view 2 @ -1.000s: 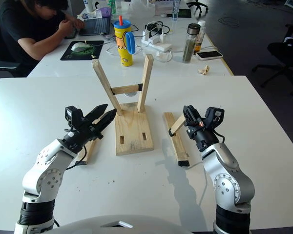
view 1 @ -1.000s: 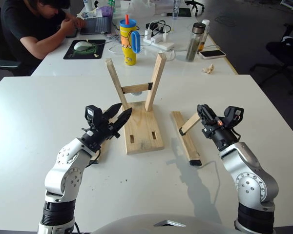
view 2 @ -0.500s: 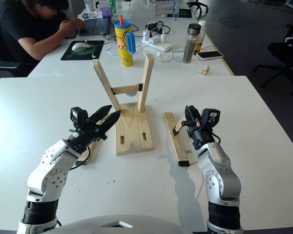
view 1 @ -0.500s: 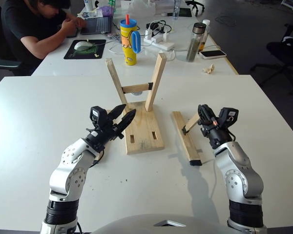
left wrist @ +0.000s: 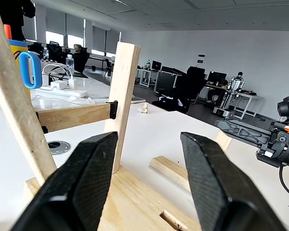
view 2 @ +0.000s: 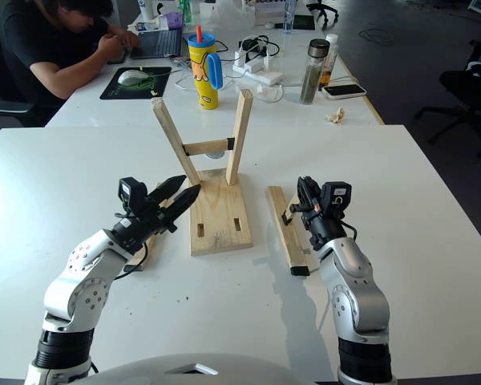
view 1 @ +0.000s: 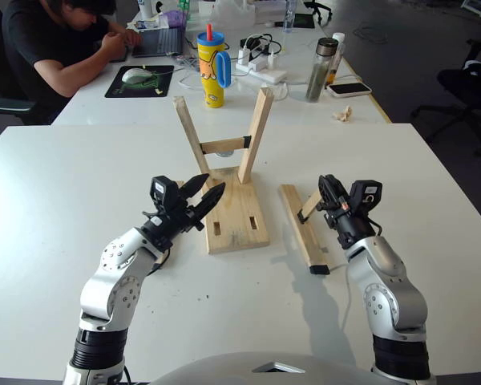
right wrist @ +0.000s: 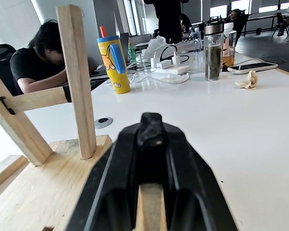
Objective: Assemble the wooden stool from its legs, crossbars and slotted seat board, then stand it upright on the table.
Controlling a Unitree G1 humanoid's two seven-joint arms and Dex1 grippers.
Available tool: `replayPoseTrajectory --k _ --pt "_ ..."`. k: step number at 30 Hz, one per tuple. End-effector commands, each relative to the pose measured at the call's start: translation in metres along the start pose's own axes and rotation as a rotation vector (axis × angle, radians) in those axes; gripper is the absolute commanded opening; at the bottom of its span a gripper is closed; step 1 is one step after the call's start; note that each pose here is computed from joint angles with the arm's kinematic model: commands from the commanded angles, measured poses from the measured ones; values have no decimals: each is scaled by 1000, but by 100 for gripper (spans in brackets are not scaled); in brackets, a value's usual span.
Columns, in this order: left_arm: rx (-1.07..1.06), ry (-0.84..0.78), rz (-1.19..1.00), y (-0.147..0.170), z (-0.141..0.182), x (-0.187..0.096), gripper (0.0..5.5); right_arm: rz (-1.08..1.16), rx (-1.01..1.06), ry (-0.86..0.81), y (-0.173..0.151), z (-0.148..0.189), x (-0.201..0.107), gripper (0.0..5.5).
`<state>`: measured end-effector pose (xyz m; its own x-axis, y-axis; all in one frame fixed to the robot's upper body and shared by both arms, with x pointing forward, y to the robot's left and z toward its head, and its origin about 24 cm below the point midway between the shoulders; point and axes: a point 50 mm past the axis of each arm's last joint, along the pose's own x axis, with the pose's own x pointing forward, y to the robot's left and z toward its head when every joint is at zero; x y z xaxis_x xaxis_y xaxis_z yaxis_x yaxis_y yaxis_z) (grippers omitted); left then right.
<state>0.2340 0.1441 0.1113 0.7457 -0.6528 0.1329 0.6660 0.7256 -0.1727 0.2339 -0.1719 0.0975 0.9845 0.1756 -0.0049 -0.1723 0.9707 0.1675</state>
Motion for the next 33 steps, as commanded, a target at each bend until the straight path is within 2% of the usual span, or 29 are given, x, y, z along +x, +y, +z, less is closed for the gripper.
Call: replayPoseTrajectory --k 1,5,11,33 --pt "12 14 9 2 1 1 241 -20 -63 122 -3 -20 -7 42" --pt "15 18 13 3 1 -1 241 -11 -126 104 0 -19 -8 42" --pt "15 25 12 2 -1 -1 241 20 -130 -58 8 5 -8 42" --pt "7 37 3 1 -4 -2 241 -12 -23 -25 2 -4 -11 42"
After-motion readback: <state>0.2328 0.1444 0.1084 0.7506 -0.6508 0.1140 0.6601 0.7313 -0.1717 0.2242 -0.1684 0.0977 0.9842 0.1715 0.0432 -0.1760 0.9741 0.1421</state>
